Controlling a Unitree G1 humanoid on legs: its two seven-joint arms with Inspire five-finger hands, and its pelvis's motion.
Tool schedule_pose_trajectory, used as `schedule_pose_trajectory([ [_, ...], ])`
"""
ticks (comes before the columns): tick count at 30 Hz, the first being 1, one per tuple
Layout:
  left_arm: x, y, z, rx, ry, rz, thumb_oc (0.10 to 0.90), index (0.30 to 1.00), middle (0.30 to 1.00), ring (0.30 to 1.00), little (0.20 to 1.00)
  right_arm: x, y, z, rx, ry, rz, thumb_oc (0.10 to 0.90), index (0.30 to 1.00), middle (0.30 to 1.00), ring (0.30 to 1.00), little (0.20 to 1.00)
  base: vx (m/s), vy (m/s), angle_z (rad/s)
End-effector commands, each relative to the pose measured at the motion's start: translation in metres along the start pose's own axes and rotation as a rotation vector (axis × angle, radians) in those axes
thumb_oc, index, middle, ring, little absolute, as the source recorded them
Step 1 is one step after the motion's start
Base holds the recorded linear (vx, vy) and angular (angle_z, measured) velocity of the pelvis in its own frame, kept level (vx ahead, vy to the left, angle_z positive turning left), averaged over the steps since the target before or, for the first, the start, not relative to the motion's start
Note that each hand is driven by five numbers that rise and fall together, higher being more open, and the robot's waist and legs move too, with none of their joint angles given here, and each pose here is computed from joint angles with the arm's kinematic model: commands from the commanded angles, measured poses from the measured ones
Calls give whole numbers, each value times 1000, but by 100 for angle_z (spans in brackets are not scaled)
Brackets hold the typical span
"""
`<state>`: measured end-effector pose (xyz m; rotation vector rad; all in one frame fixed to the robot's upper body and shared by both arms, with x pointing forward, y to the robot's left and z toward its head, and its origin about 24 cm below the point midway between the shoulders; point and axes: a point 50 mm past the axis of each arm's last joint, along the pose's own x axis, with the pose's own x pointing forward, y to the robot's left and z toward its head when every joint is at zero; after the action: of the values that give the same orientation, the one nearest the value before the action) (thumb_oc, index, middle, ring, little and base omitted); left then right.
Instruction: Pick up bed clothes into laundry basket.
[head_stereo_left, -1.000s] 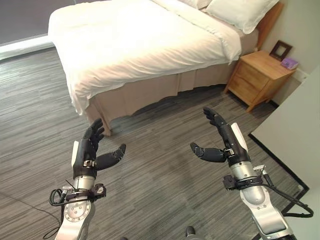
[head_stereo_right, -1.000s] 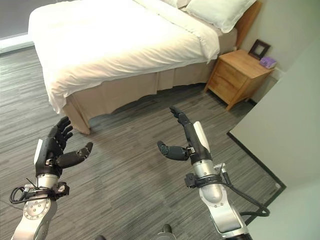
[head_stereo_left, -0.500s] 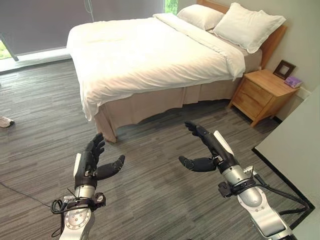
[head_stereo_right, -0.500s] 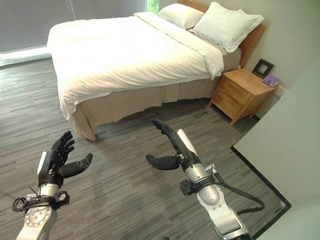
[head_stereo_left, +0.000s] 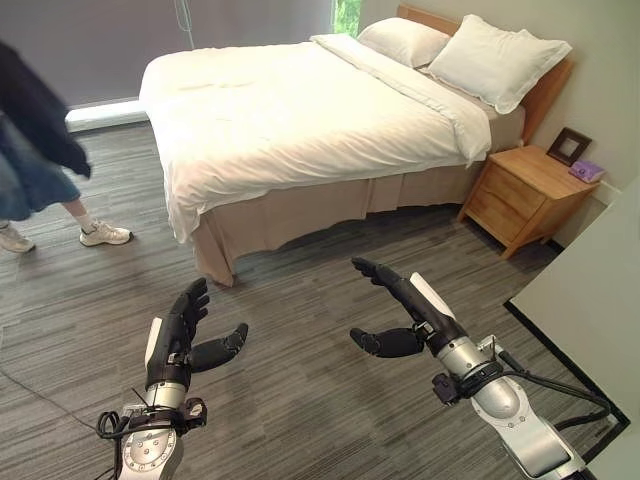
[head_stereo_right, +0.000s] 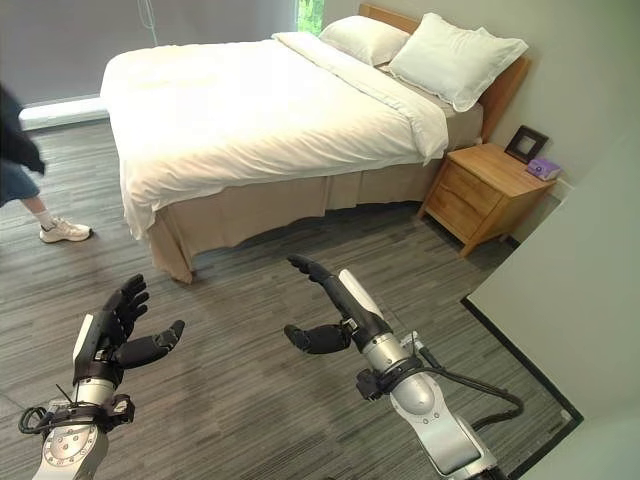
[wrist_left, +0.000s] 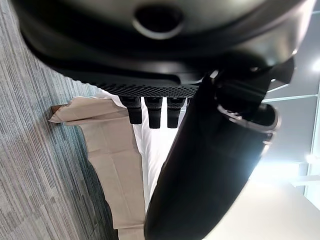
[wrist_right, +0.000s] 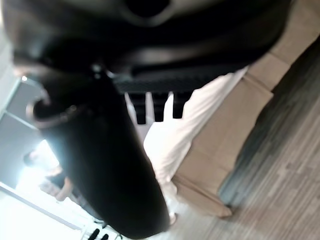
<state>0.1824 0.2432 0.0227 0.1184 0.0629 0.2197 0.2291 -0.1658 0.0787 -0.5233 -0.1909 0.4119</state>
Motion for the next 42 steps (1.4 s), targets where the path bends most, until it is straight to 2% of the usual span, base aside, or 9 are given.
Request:
schedule_pose_trajectory([
  [1,21,11,60,21,-312,32,800,900,900,900,900,14,-31,47,-48,-282,-161,800,900,900,900,900,1,-11,6],
  [20,32,17,49,4,-263,52,800,900,900,900,900,15,-30,43,-7,-267,-181,800,900,900,900,900,3,-12,1],
  [25,42,31,50,100,-249,158,800,900,900,900,900,25,-34,50,-18,-299,-217,800,900,900,900,900,19,-154,-1],
  [28,51,30,51,109,-251,190,800,900,900,900,900,27,-38,45,-33,-266,-245,800,900,900,900,900,60,-171,14],
  [36,39,27,39,121,-200,176,800,900,900,900,900,27,-45,35,-83,-203,-304,800,900,900,900,900,243,125,29],
  [42,42,17,54,137,-257,131,800,900,900,900,900,37,-31,29,-37,-179,-300,800,900,900,900,900,331,220,-23],
])
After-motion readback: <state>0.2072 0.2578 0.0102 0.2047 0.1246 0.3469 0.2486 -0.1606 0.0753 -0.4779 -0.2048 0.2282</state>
